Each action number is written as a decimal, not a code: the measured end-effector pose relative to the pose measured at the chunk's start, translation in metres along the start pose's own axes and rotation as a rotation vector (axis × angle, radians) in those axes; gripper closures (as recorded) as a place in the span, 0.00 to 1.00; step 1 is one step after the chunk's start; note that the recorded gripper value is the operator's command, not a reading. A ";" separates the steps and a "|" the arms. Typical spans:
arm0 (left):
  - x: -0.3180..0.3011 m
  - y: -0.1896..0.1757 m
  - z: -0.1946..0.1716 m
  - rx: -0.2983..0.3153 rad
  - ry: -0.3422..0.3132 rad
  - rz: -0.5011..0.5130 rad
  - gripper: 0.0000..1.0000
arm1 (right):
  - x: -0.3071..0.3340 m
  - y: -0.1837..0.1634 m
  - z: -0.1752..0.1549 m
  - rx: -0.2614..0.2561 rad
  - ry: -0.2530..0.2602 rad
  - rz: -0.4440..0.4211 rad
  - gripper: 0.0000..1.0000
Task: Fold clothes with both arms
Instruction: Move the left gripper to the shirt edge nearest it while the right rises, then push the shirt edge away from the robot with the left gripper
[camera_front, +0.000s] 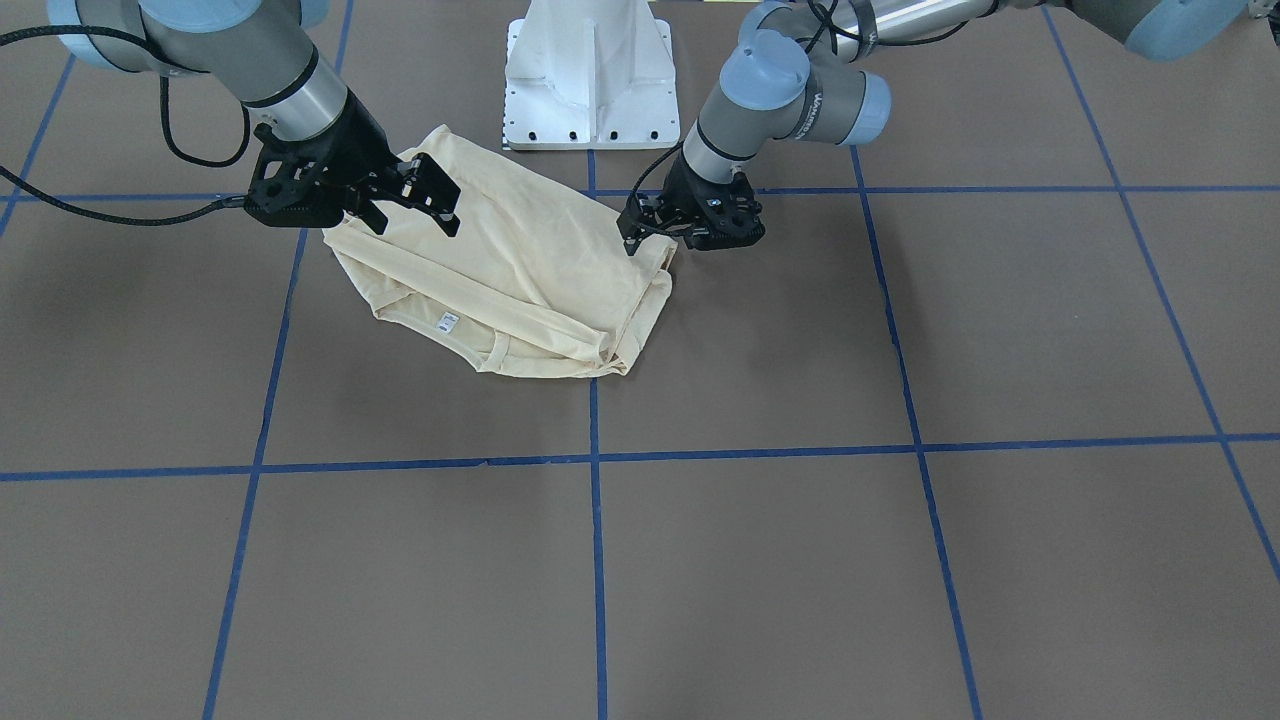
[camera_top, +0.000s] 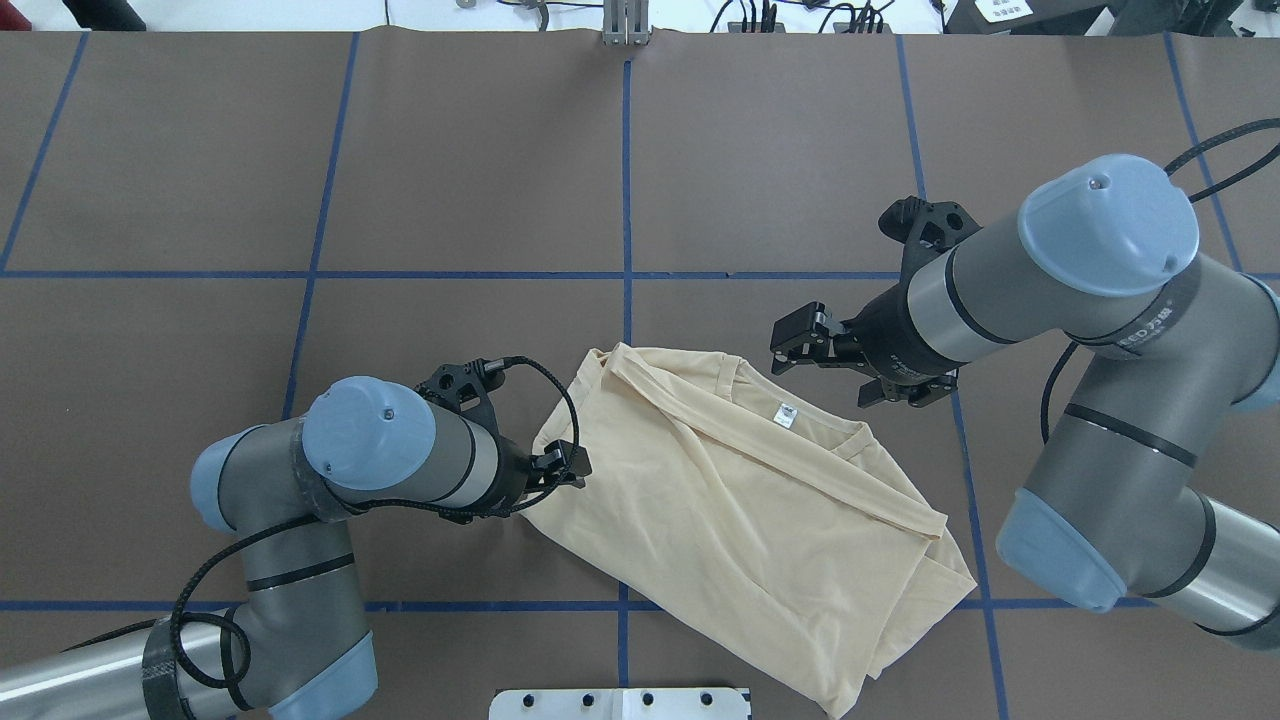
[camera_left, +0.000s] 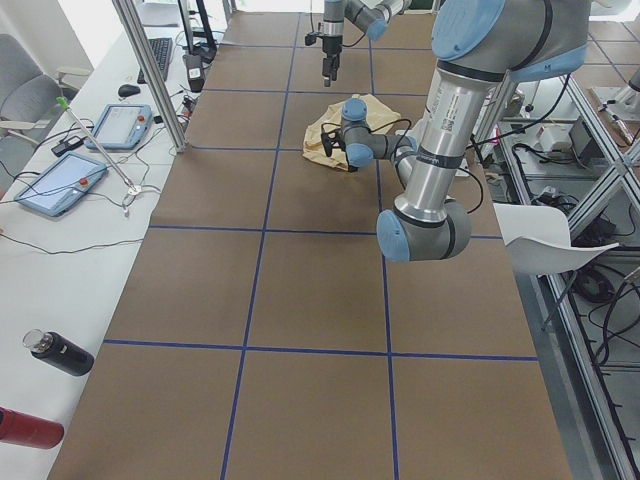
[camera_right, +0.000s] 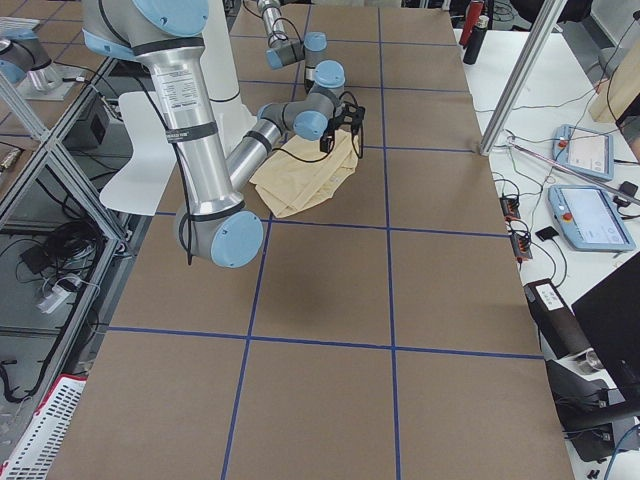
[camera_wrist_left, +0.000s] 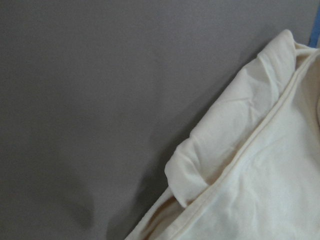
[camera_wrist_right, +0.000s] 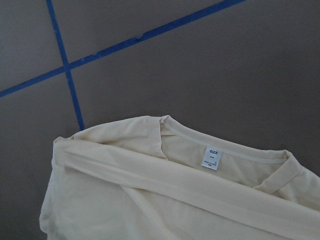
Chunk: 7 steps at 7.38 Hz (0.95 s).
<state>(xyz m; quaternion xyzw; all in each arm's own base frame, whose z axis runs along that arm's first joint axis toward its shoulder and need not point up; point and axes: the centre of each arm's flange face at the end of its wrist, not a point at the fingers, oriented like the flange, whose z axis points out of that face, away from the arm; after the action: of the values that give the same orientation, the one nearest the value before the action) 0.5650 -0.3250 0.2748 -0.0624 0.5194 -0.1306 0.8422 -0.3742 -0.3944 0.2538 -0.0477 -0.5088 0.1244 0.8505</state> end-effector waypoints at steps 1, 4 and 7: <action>-0.001 0.006 0.004 -0.009 -0.007 0.004 0.32 | -0.001 0.000 0.000 0.001 -0.002 -0.001 0.00; 0.000 0.012 0.008 -0.018 -0.015 0.006 0.65 | -0.001 0.000 0.001 0.000 0.000 0.001 0.00; 0.006 0.014 0.005 -0.021 -0.018 0.006 1.00 | 0.001 -0.002 0.006 -0.002 0.010 0.006 0.00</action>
<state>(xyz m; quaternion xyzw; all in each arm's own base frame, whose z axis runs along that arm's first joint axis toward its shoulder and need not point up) 0.5740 -0.3131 0.2688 -0.0710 0.5135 -0.1221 0.8464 -0.3785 -0.3960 0.2581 -0.0507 -0.5044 0.1261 0.8527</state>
